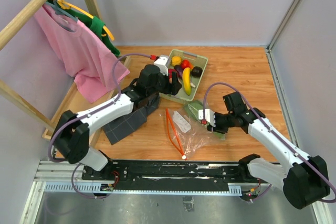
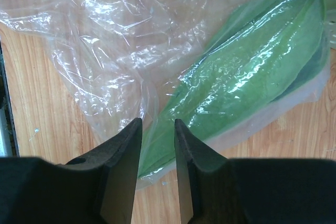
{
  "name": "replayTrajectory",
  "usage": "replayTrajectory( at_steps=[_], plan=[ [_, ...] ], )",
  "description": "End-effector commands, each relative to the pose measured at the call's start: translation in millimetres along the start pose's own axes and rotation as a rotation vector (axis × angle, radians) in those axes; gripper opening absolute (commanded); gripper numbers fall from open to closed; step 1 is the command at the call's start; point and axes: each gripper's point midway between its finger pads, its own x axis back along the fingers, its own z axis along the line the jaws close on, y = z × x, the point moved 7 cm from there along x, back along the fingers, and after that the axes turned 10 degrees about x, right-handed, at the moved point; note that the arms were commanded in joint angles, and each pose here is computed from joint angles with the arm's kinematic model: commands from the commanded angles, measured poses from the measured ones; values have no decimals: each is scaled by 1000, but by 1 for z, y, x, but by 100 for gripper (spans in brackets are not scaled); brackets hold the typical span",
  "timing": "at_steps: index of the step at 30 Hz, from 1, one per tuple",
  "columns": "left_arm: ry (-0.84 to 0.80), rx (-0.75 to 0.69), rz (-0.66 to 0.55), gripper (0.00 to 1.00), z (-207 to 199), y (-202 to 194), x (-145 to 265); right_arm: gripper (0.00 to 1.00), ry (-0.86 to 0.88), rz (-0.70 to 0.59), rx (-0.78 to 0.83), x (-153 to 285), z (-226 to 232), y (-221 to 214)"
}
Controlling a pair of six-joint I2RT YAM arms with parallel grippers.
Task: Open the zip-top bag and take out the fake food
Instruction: Place the fake fruit in the bin.
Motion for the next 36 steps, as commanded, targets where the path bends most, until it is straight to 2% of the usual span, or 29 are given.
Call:
replayTrajectory(
  at_steps=[1,15,24,26,30,31,36],
  plan=[
    [19,-29,-75,30,1,20,-28,33,-19,-22,4,9,-3,4],
    [187,-67,-2,30,21,11,-98,33,-30,-23,-6,12,-4,1],
    [312,-83,52,36,35,3,-129,33,-33,-25,-15,13,-4,0],
    [330,-88,66,41,37,1,-133,33,-32,-26,-16,13,-4,0],
    [360,-92,76,80,42,-2,-139,33,-34,-25,-17,13,-4,0],
    [361,-92,74,85,42,-2,-140,33,-33,-26,-17,13,-5,0],
    [357,-89,71,95,40,0,-144,33,-34,-26,-21,14,-4,-1]
  ],
)
